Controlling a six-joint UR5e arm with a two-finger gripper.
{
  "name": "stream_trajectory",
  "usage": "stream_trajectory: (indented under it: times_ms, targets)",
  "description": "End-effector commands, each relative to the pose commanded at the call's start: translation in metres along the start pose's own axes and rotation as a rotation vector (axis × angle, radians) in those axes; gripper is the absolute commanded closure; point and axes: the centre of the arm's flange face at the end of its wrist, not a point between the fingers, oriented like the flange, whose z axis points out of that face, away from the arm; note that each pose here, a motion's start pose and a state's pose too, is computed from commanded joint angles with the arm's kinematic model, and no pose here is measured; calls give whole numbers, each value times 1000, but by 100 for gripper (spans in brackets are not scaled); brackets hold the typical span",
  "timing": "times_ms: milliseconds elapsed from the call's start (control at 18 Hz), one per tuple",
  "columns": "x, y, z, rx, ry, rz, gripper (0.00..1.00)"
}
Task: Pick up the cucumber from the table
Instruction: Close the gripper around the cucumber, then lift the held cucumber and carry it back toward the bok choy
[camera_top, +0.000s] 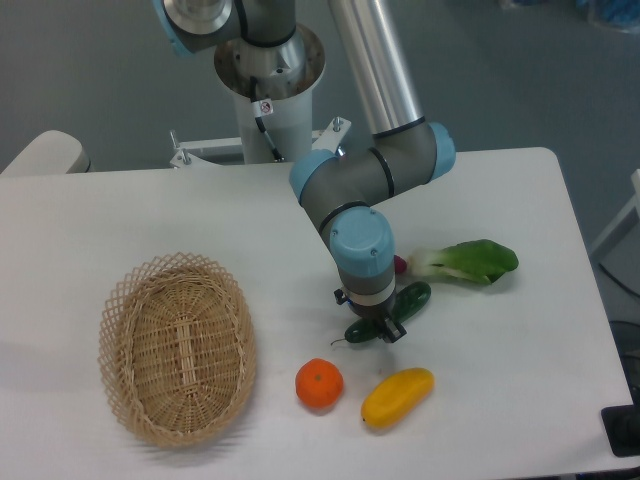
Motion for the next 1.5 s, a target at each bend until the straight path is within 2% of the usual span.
stream_trajectory:
  times_ms: [278,389,500,667,833,1000,1167,1278,1500]
  targets:
    - [-32,-2,-65,16,-67,3,67]
    - [-43,-14,-98,41,-52,21,67]
    - [-56,-10,-133,51,-35,20,67]
    - [-69,-2,-165,125,-63,0,67]
    - [-74,19,-181,202,-81,-36,67]
    - [-76,45,-186,245,-69,-67,67]
    - [-76,68,-189,239,-68,-18,67]
    - [-75,79,-188,238,-54,-22,67]
    - [-74,81,-189,236,-51,1,67]
